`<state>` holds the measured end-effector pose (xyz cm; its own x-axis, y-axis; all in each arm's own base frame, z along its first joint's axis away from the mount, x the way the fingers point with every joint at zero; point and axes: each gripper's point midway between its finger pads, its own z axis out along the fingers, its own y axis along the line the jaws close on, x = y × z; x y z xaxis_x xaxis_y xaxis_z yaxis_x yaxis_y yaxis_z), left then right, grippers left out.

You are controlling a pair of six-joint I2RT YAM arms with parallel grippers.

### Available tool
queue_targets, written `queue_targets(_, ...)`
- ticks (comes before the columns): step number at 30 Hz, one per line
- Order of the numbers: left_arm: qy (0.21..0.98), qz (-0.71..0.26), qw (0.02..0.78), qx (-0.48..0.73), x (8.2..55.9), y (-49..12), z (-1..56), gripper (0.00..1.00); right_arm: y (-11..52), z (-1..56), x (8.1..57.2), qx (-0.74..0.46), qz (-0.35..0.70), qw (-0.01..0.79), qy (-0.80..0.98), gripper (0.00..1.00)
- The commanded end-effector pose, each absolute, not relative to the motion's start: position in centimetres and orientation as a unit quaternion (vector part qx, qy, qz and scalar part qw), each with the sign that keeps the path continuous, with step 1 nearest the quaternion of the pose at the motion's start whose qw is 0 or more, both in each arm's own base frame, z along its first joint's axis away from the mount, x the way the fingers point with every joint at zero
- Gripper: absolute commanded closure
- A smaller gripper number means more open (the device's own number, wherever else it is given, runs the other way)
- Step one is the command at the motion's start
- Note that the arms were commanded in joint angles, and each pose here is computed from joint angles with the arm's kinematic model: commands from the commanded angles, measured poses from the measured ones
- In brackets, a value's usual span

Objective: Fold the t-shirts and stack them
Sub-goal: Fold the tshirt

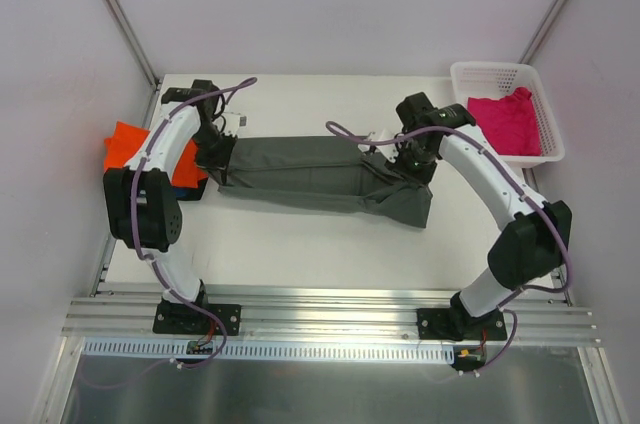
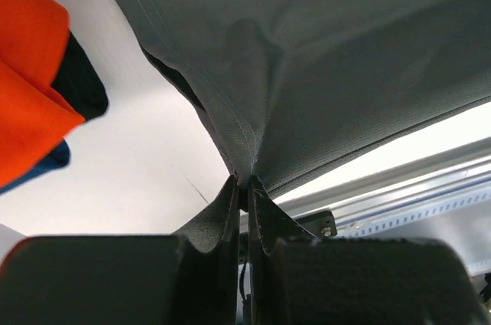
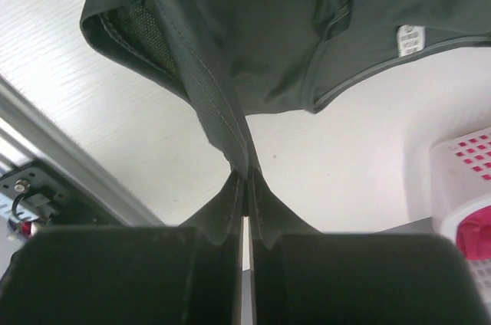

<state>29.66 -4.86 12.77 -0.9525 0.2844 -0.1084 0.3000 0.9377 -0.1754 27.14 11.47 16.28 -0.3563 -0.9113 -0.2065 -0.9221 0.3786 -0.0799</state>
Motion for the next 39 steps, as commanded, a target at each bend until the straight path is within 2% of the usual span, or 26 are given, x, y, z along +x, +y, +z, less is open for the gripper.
queue_targets(1, 0.985, -0.076, 0.047, 0.147, 31.3, -4.4, 13.3, 1.0, 11.5, 17.3, 29.7, -0.558, 0.004, 0.129, 0.82, 1.0)
queue_targets(16, 0.988, -0.06, 0.032, 0.14, 36.8, -4.2, 10.1, 1.0, 11.5, 14.5, 40.1, -0.484, -0.006, 0.147, 0.863, 0.99)
queue_targets(39, 0.99, -0.001, 0.04, 0.133, 41.3, -2.8, 6.6, 1.0, 11.0, 10.5, 45.0, -0.458, -0.046, 0.145, 0.876, 0.99)
